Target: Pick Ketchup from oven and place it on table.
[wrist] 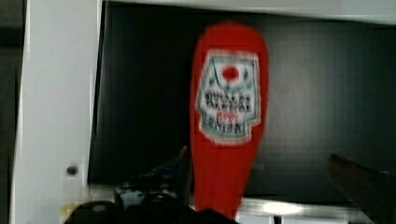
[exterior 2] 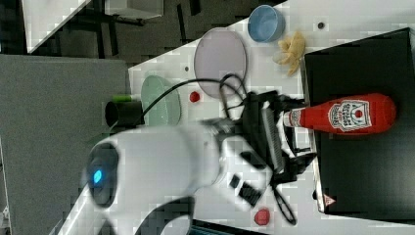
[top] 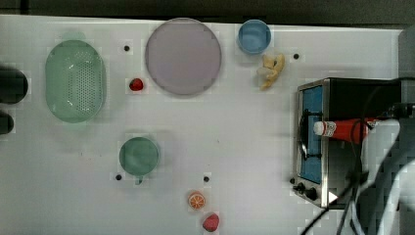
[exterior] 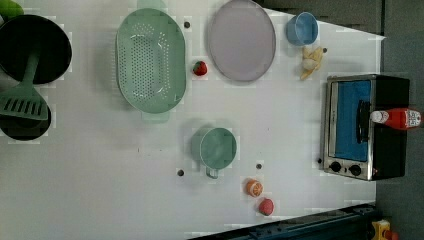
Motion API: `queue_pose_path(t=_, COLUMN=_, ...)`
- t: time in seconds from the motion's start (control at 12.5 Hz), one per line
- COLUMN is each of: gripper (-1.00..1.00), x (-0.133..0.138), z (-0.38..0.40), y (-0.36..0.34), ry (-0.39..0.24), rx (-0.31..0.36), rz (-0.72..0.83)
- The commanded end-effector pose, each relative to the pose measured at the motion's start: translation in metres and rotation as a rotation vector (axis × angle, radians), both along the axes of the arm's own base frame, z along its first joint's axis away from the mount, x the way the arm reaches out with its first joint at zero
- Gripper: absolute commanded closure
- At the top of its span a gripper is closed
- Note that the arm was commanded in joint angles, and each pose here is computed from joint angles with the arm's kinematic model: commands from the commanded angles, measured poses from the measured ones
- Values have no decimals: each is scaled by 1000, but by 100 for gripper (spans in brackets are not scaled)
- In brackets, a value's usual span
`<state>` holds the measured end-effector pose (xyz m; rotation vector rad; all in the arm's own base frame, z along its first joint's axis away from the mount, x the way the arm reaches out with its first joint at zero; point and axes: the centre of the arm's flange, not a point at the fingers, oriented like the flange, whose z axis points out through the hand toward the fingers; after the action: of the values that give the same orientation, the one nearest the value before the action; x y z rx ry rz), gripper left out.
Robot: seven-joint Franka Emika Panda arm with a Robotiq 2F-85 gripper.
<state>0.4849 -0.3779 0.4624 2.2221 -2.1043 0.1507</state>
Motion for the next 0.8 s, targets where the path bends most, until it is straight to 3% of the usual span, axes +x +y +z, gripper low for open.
queue_pose_path(t=0.08, gripper=-100, x=5, z=-23, y=-20, ry=31, rx=-28, rz=6)
queue_pose_path(t=0.32, gripper=-100, x=9, z=-55, y=-37, ry=10, rx=25, rz=-74)
queue_pose_path(t=0.56, gripper=-100, x=14, z=-80, y=-44, ry=4, rx=6, rz=-90)
queue_pose_path(t=0.8, gripper=-100, x=13, z=-97, y=-47, ry=13, rx=29, rz=-114)
